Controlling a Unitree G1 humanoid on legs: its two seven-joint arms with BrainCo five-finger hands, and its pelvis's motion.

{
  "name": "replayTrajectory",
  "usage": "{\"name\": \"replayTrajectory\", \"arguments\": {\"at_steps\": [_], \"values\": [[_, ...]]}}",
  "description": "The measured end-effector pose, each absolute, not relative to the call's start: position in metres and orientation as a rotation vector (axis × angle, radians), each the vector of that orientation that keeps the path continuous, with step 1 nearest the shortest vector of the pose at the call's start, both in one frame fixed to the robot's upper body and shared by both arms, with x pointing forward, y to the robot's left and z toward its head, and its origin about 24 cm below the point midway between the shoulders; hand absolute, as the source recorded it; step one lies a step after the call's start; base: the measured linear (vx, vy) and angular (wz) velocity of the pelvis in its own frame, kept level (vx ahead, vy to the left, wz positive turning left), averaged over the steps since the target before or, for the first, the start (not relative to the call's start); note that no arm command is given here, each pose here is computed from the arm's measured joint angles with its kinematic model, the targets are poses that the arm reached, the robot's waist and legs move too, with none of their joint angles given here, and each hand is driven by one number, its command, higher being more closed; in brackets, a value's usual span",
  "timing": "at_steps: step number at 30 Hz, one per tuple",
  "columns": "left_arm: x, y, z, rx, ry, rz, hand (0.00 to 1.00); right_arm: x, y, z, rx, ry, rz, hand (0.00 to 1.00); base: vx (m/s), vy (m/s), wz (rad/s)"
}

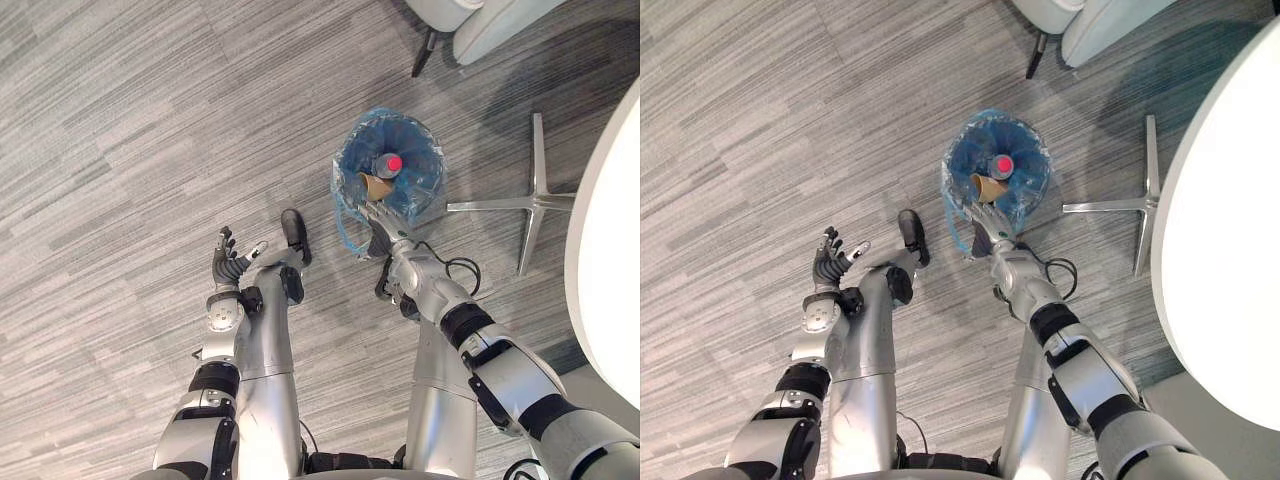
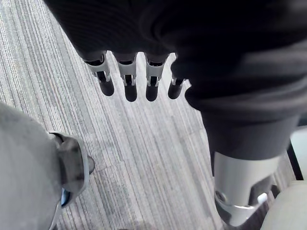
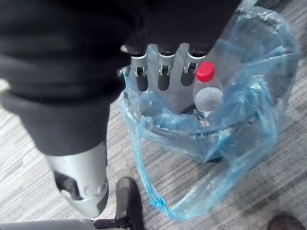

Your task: Gather rubbish on tea table into small bin, then transfer packed bag to large trash can.

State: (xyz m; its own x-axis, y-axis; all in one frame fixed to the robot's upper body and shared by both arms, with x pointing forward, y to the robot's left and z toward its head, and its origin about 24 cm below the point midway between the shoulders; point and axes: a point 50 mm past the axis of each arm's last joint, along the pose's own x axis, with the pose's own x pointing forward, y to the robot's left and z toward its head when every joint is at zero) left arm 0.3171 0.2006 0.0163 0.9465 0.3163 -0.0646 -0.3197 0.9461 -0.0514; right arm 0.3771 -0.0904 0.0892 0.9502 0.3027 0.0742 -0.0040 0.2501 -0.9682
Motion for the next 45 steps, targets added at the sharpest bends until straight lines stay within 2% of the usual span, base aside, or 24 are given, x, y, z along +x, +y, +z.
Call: {"name": "replayTrajectory", "arguments": {"at_steps": [5,14,15,23,36,43,45], "values": [[0.316,0.206,0.016,-0.068,0.061,0.341,0.0,0.385,-0.091,0.102,-1.317,-0.275,0.162,0.0,-0.03,-0.027,0.07],[0.319,0.203,0.024,-0.103,0.013,0.337,0.0,0.389,-0.105,0.096,-1.338,-0.201,0.104,0.0,-0.04,-0.024,0.11],[0.319,0.203,0.025,-0.108,0.01,0.338,0.0,0.389,-0.107,0.096,-1.335,-0.196,0.094,1.0,-0.05,-0.027,0.07],[0.319,0.2,0.024,-0.104,0.015,0.337,0.0,0.391,-0.12,0.09,-1.342,-0.112,0.066,1.0,-0.05,-0.022,0.05],[0.32,0.197,0.025,-0.108,0.009,0.325,0.0,0.394,-0.124,0.095,-1.193,-0.088,0.038,1.0,-0.04,-0.022,0.0],[0.32,0.194,0.024,-0.122,0.026,0.323,0.0,0.389,-0.111,0.117,-1.039,-0.218,0.007,1.0,-0.04,-0.01,-0.04],[0.319,0.195,0.021,-0.125,0.049,0.331,0.0,0.383,-0.104,0.123,-0.933,-0.265,-0.005,1.0,-0.05,-0.011,-0.11]]}}
